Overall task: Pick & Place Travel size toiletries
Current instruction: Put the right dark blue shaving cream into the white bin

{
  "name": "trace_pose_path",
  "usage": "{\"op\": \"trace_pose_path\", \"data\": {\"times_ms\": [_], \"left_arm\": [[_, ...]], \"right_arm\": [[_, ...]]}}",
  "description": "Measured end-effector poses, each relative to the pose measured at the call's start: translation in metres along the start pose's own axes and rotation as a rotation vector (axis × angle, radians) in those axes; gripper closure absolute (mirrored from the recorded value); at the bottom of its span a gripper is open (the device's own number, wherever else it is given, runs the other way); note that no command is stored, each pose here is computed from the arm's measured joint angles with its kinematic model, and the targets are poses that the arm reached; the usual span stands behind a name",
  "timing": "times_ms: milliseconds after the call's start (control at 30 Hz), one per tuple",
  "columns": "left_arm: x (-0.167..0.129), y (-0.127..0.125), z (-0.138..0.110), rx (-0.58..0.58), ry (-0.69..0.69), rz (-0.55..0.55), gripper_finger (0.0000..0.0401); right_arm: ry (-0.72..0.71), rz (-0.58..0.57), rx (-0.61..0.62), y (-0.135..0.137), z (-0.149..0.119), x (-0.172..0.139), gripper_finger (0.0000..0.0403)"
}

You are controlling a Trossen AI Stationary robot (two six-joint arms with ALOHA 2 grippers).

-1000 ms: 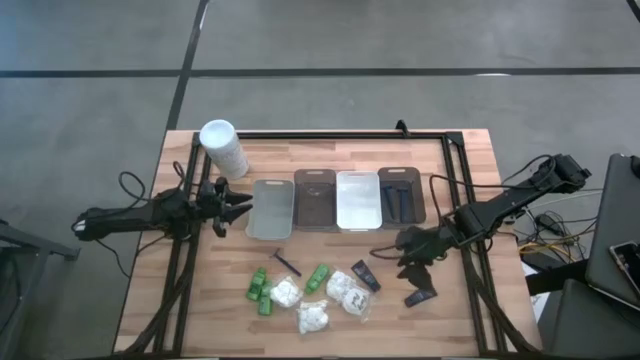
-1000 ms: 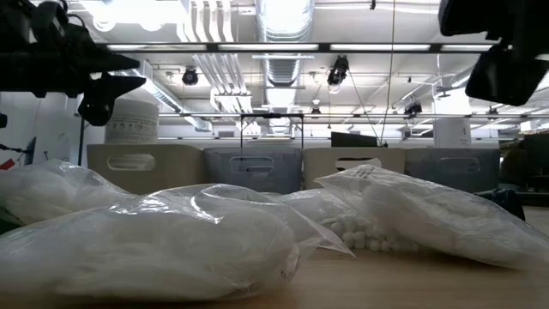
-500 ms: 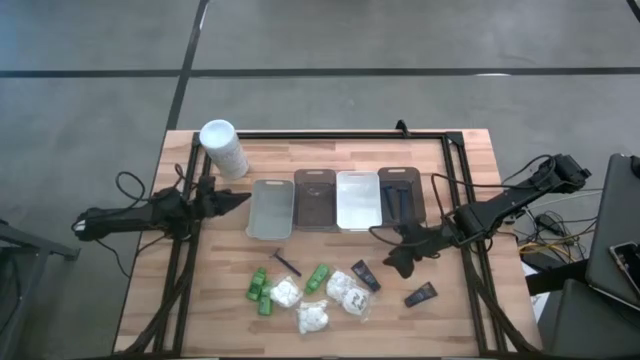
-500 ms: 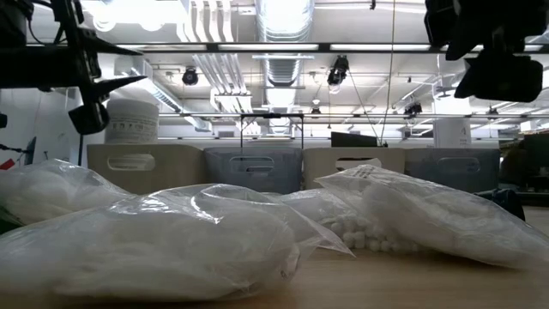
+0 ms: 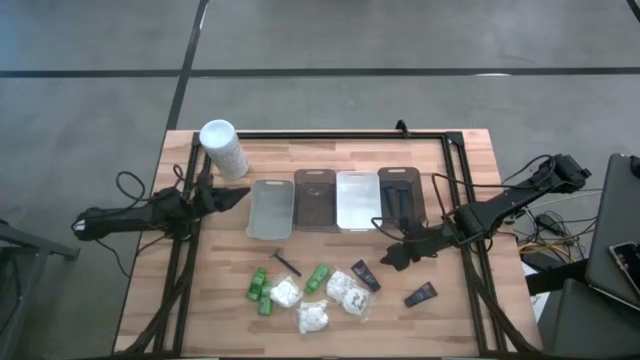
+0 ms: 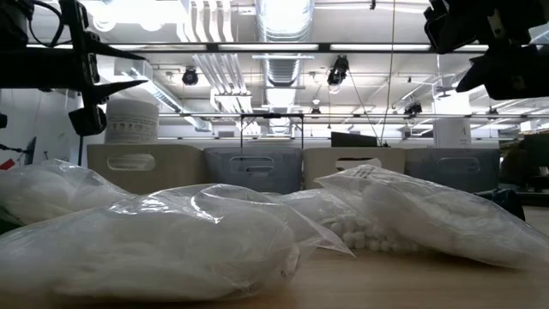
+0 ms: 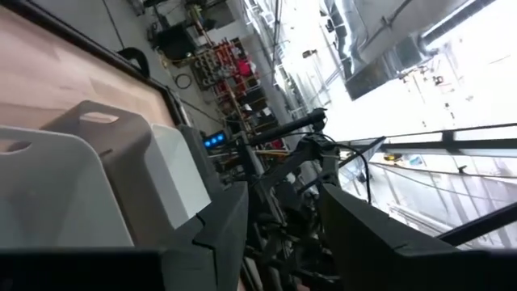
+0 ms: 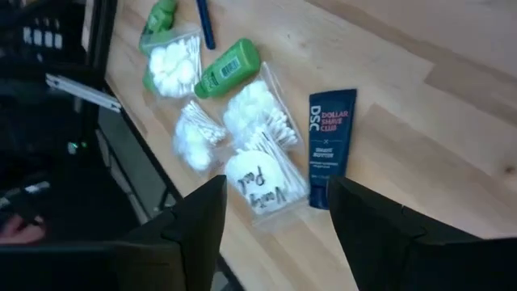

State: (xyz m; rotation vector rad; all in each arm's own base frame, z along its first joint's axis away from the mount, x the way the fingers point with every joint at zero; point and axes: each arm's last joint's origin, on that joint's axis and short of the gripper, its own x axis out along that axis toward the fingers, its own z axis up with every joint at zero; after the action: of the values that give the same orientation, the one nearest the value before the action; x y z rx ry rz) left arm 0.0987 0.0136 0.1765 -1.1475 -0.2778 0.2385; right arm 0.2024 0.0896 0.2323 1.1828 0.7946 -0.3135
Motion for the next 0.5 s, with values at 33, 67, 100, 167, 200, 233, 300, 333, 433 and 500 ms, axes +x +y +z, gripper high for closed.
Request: {"op": "trace_pose_path", "data": {"times_ms": [33, 67, 100, 167, 200, 233, 300, 333, 433, 500], "left_arm": [[0.0, 0.0, 0.0, -0.007, 0.001, 0.001, 0.024], [0.0, 0.0, 0.0, -0.017, 0.003, 0.002, 0.024], [0.0, 0.0, -0.001, -0.03, 0.009, 0.002, 0.024], [0.0, 0.0, -0.002, -0.064, 0.021, 0.0, 0.024], [0.001, -0.001, -0.002, -0.08, 0.025, -0.007, 0.024], [0.0, -0.001, -0.003, -0.09, 0.029, -0.011, 0.024], [0.001, -0.002, -0.004, -0.098, 0.045, -0.01, 0.024], [0.001, -0.003, -0.005, -0.105, 0.054, -0.008, 0.024], [0.001, -0.005, -0.007, -0.149, 0.077, -0.014, 0.024], [0.001, -0.004, -0.009, -0.167, 0.097, 0.0, 0.024]], "right_arm": [[0.0, 0.0, -0.019, 0.0, 0.0, 0.0, 0.0196], [0.002, 0.001, -0.038, 0.0, 0.0, 0.0, 0.0198], [0.003, 0.001, -0.059, 0.0, -0.001, 0.0, 0.0201], [0.006, 0.003, -0.092, 0.0, -0.001, 0.0, 0.0206], [0.012, 0.004, -0.103, 0.0, -0.002, 0.0, 0.0208], [0.03, 0.006, -0.113, 0.0, -0.002, 0.0, 0.0209], [0.081, 0.011, -0.135, 0.0, -0.004, 0.0, 0.0211], [0.103, 0.008, -0.141, 0.0, -0.004, 0.0, 0.0211], [0.149, 0.002, -0.165, -0.001, -0.01, 0.001, 0.0205], [0.168, -0.006, -0.218, -0.002, -0.015, 0.003, 0.0199]]}}
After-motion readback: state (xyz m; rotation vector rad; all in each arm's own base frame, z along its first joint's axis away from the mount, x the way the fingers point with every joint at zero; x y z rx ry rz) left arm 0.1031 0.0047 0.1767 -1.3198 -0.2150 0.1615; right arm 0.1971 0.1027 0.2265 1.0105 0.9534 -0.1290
